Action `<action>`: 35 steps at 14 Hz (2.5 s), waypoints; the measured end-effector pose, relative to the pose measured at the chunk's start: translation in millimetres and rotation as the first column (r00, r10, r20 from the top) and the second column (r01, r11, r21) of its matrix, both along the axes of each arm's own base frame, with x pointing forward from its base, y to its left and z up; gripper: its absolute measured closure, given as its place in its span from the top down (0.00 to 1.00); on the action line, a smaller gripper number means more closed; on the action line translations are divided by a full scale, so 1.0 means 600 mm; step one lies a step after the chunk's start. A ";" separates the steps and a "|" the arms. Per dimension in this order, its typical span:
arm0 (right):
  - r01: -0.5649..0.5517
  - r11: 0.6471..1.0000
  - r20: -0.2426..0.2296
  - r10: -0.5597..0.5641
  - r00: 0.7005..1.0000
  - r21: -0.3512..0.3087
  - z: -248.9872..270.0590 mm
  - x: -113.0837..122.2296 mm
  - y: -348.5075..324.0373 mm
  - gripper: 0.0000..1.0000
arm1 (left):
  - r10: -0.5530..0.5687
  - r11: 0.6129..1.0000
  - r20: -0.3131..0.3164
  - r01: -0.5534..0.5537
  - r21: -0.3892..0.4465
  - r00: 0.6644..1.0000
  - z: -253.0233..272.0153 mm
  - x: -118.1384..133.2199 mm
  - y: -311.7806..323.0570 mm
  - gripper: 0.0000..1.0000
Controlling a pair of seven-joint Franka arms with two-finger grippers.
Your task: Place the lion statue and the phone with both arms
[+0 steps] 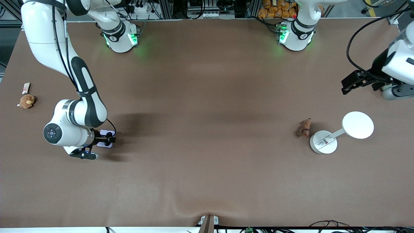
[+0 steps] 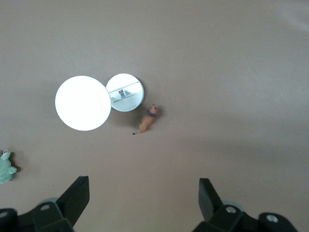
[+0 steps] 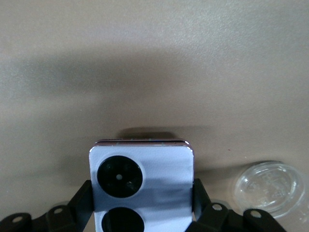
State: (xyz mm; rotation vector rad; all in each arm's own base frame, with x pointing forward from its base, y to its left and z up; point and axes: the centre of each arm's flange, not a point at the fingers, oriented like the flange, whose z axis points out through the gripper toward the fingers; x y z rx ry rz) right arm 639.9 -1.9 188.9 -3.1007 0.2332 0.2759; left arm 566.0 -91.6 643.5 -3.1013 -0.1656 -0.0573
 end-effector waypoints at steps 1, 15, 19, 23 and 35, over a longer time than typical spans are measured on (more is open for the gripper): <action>-0.002 1.000 0.001 0.002 1.000 0.000 0.000 0.000 0.000 0.84 | -0.010 1.000 -0.004 0.010 0.002 1.000 -0.003 -0.003 -0.010 1.00; -0.049 0.997 0.075 0.044 0.996 0.061 0.269 0.012 0.036 1.00 | -0.005 0.999 0.020 0.006 -0.045 1.000 -0.021 -0.035 -0.006 1.00; -0.061 0.994 0.098 0.051 0.994 0.095 0.431 -0.034 0.031 1.00 | 0.012 0.999 0.017 -0.011 -0.051 1.000 -0.024 -0.036 0.014 1.00; -0.034 0.995 0.102 0.025 0.994 0.093 0.529 -0.081 -0.025 1.00 | 0.010 0.999 0.015 -0.009 -0.050 1.000 -0.027 -0.036 0.012 1.00; -0.122 0.992 0.122 0.118 0.985 0.032 0.742 -0.171 -0.035 1.00 | 0.002 0.999 0.011 -0.002 -0.049 1.000 -0.032 -0.036 0.005 1.00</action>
